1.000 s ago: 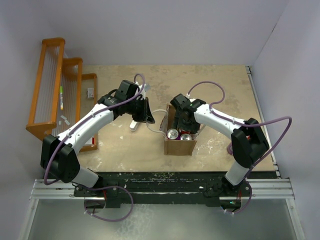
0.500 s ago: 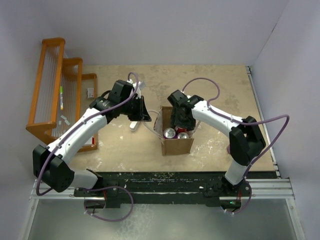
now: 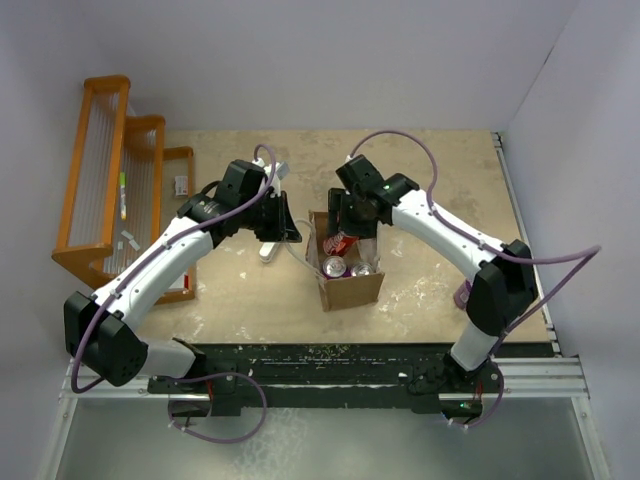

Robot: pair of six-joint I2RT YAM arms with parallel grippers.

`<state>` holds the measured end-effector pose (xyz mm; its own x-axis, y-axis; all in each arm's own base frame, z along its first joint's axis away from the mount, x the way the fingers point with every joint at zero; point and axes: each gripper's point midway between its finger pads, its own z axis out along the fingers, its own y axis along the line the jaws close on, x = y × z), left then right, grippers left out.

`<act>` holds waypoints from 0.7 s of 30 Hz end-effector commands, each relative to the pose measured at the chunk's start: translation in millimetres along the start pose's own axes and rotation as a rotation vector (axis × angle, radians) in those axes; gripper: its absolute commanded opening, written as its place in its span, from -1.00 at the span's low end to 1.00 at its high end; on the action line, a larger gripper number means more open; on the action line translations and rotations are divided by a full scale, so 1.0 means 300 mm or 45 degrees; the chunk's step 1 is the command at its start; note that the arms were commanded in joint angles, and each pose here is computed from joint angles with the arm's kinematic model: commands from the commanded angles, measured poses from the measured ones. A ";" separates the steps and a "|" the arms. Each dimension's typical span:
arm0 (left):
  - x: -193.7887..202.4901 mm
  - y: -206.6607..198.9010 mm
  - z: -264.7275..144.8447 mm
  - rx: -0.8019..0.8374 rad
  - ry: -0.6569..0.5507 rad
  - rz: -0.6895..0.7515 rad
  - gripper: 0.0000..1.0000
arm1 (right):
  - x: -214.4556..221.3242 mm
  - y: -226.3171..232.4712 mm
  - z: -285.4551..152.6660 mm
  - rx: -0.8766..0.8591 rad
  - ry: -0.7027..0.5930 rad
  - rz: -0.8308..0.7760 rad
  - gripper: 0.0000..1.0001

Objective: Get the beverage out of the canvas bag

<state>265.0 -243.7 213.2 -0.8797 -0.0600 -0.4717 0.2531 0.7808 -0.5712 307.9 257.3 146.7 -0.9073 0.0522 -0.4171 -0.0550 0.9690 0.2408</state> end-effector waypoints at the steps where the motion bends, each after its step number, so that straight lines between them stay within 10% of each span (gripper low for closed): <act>1: -0.013 -0.010 -0.009 0.020 -0.031 -0.006 -1.00 | -0.143 0.167 -0.268 -0.364 -0.259 -0.066 -1.00; 12: -0.030 -0.016 0.001 0.026 -0.032 0.014 -1.00 | -0.244 0.233 -0.510 -0.632 -0.579 -0.090 -1.00; 21: -0.036 -0.020 0.002 0.030 -0.031 0.025 -1.00 | -0.373 0.087 -0.697 -0.382 -0.884 -0.074 -1.00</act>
<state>265.7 -244.2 208.0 -0.8855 -0.0558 -0.4612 0.2468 0.7846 -0.5688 306.3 261.8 298.0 -0.6686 0.1430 -0.7297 -0.3027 0.8440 0.4428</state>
